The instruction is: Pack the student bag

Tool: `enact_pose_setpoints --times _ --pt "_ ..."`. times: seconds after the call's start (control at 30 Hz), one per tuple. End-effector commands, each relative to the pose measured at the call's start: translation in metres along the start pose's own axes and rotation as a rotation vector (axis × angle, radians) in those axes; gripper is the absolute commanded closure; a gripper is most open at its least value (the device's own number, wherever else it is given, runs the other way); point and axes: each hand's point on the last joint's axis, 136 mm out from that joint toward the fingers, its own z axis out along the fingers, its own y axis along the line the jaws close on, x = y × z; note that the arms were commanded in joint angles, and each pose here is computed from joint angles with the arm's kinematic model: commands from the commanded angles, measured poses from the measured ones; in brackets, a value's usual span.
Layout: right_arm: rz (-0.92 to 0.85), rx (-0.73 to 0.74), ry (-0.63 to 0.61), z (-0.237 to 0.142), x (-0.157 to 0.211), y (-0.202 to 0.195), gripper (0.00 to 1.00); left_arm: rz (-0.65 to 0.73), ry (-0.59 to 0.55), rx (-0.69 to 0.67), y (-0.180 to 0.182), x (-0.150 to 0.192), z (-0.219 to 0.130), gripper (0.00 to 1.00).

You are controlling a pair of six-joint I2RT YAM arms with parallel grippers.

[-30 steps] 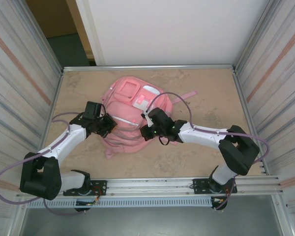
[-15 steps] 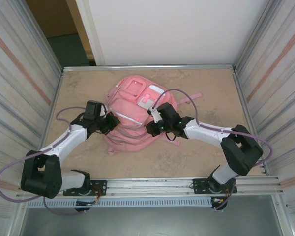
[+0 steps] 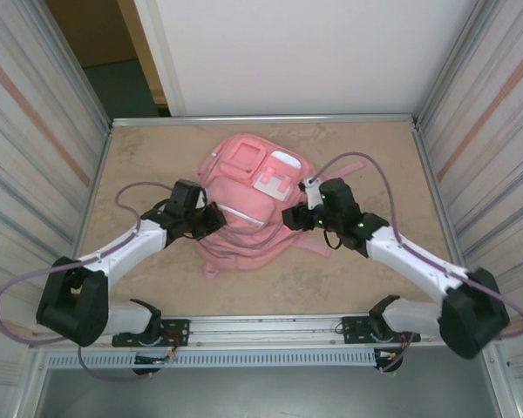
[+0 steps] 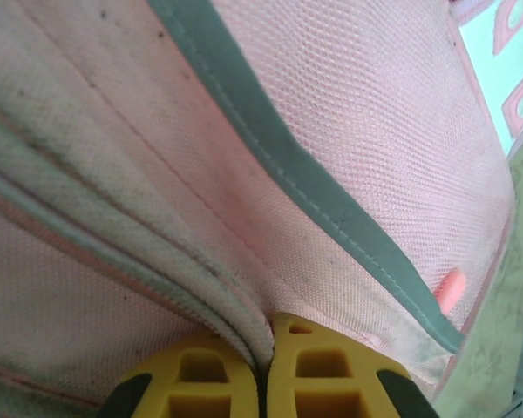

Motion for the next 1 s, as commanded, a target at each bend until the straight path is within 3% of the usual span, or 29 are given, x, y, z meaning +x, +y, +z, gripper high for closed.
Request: enact_pose_setpoints --times 0.0,0.1,0.13,0.17,0.2,0.3,0.4,0.53,0.57,0.67,0.77,0.97 --pt "0.000 0.149 -0.155 -0.039 -0.029 -0.028 0.34 0.148 0.011 0.102 -0.039 -0.006 0.000 0.99" --pt "0.099 0.275 -0.253 -0.071 -0.040 -0.060 0.28 0.192 0.015 0.170 -0.055 -0.008 0.000 0.95" --pt "0.133 0.302 -0.269 -0.078 -0.039 -0.069 0.23 0.193 0.008 0.170 -0.056 -0.010 0.000 0.89" --pt "0.164 0.325 -0.282 -0.085 -0.037 -0.078 0.03 0.197 -0.007 0.168 -0.057 -0.013 -0.001 0.76" --pt "0.192 0.353 -0.295 -0.092 -0.034 -0.087 0.01 0.214 -0.025 0.171 -0.059 -0.017 -0.002 0.65" --pt "0.292 0.515 -0.329 -0.112 -0.019 -0.121 0.01 0.273 -0.098 0.140 -0.059 -0.035 -0.009 0.54" --pt "0.363 0.691 -0.368 -0.136 -0.002 -0.152 0.01 0.319 -0.213 0.035 -0.049 -0.062 -0.026 0.49" --pt "0.272 0.796 -0.380 -0.141 0.019 -0.177 0.01 0.484 -0.400 -0.120 -0.037 -0.092 -0.061 0.41" --pt "0.258 0.805 -0.382 -0.139 0.024 -0.181 0.01 0.573 -0.444 -0.141 -0.038 -0.096 -0.071 0.03" --pt "0.140 0.696 -0.386 -0.118 0.027 -0.176 0.01 0.755 -0.635 -0.234 -0.028 -0.107 -0.096 0.01" --pt "0.114 0.728 -0.379 -0.109 0.037 -0.191 0.01 0.743 -0.812 -0.406 0.009 -0.118 -0.116 0.01" --pt "0.146 0.655 -0.351 -0.078 0.043 -0.214 0.01 1.021 -0.736 -0.524 0.055 -0.109 -0.090 0.01"
